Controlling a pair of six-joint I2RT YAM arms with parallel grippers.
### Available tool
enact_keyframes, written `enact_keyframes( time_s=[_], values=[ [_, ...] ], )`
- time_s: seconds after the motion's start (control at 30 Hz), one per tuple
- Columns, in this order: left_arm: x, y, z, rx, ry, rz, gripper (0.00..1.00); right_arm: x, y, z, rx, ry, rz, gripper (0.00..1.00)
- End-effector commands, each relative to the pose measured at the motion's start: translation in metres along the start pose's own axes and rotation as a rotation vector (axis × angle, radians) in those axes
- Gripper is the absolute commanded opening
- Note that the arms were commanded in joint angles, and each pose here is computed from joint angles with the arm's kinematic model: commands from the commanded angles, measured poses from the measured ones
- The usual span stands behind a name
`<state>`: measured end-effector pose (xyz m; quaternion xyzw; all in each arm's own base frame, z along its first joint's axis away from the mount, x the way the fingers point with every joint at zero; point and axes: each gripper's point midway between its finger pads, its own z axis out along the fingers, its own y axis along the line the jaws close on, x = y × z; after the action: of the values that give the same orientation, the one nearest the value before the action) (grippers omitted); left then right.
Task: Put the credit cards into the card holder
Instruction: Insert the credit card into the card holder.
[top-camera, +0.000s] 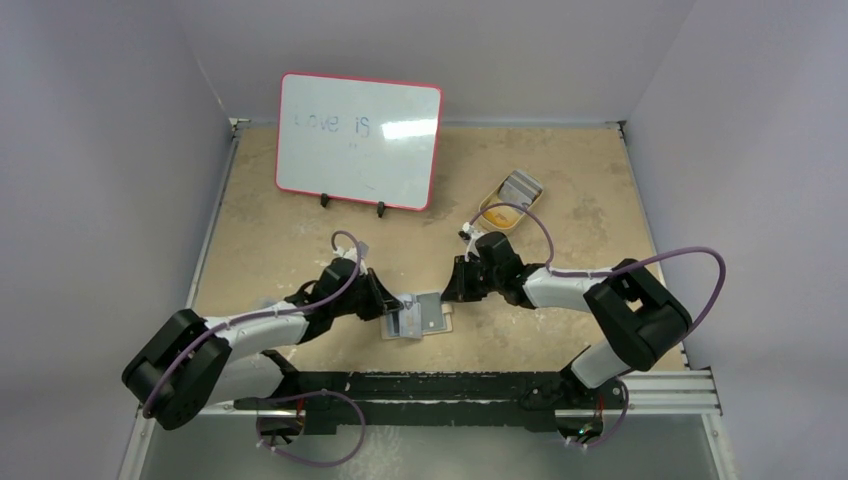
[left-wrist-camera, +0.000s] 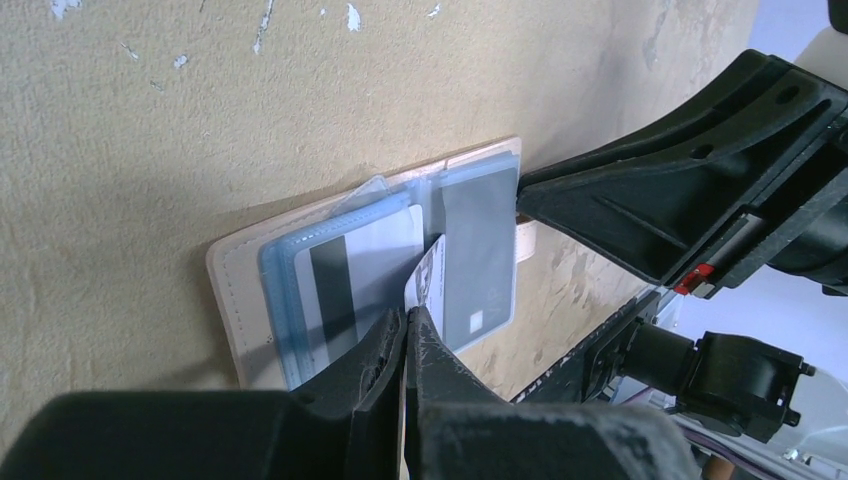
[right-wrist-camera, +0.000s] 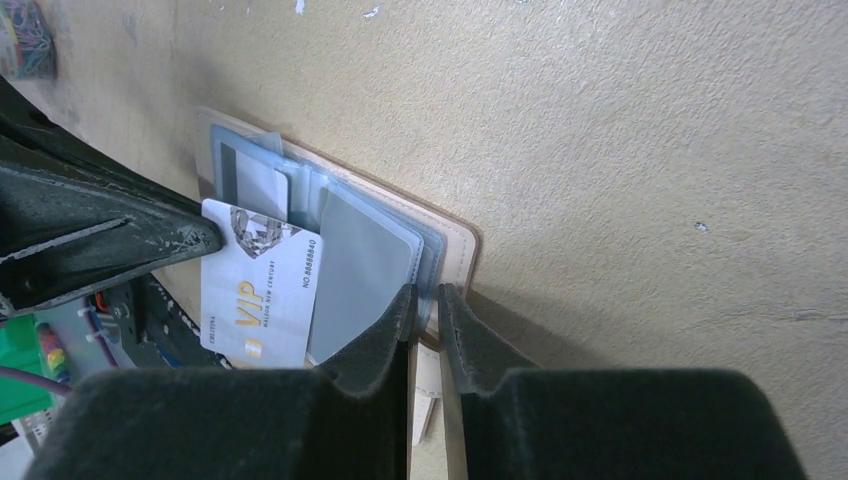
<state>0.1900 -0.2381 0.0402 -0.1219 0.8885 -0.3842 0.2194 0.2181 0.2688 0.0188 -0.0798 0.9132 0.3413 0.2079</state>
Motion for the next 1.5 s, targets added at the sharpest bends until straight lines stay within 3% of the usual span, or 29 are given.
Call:
enact_keyframes(
  time_s=[0.0,0.23,1.03,1.47],
  values=[
    [-0.013,-0.018,0.004,0.051,-0.035,0.020,0.00,0.002,-0.004,0.000,0.021,-0.007,-0.012,0.15],
    [-0.023,-0.004,0.005,-0.022,-0.090,0.036,0.00,0.005,-0.006,-0.001,0.025,-0.001,-0.007,0.16],
    [-0.023,0.009,0.016,-0.014,-0.127,0.030,0.00,0.012,-0.005,0.001,0.020,0.011,0.022,0.19],
    [-0.031,0.008,0.012,-0.052,-0.142,0.132,0.00,0.014,-0.006,0.005,0.016,0.023,0.024,0.19]
  ],
)
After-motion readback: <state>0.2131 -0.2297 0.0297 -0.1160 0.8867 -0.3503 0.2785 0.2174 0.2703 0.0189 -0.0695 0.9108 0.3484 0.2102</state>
